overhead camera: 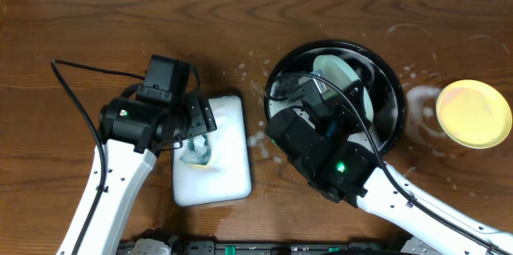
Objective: Clean dirty plates on tray and stack at the side
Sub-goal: 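Lift the green plate out of the black tray with the right gripper, then carry the green plate right and place it on the yellow plate stack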
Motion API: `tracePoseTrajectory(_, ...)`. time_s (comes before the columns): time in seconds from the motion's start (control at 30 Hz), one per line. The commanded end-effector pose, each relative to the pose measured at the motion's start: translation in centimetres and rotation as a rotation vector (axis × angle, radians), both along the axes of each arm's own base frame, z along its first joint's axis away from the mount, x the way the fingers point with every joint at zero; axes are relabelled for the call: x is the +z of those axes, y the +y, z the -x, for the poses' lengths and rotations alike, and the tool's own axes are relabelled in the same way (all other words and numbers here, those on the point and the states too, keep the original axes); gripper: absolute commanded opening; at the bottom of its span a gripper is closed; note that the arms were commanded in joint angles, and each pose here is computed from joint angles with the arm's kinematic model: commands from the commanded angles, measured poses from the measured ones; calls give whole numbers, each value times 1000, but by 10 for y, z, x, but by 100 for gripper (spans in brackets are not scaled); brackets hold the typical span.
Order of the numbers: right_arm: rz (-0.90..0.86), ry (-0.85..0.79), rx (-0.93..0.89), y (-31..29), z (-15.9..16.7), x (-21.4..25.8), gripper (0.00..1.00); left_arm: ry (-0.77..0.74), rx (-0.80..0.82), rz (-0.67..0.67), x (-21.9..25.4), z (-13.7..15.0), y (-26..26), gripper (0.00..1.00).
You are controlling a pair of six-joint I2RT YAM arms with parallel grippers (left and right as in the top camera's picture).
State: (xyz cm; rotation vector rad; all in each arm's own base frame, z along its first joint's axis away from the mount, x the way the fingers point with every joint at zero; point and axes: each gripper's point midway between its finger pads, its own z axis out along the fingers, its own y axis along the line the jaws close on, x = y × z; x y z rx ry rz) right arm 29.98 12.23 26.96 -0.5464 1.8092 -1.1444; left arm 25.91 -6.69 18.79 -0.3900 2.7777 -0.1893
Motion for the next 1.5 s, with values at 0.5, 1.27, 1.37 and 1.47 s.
tracePoseTrajectory(0.5, -406, 209, 33, -5, -23, -58, 1, -5, -4, -1, 3, 0, 1, 82)
tracePoseTrajectory(1.27, -1615, -18, -575, -238, -46, -92, 1, -5, -4, -1, 2, 0, 1, 82)
tracePoseTrajectory(1.37, -1666, -149, -732, -289, -35, -105, 1, -5, -4, -1, 2, 0, 1, 82)
tracePoseTrajectory(1.47, -1702, -255, -871, -336, -21, -125, 1, -5, -4, -1, 2, 0, 1, 82)
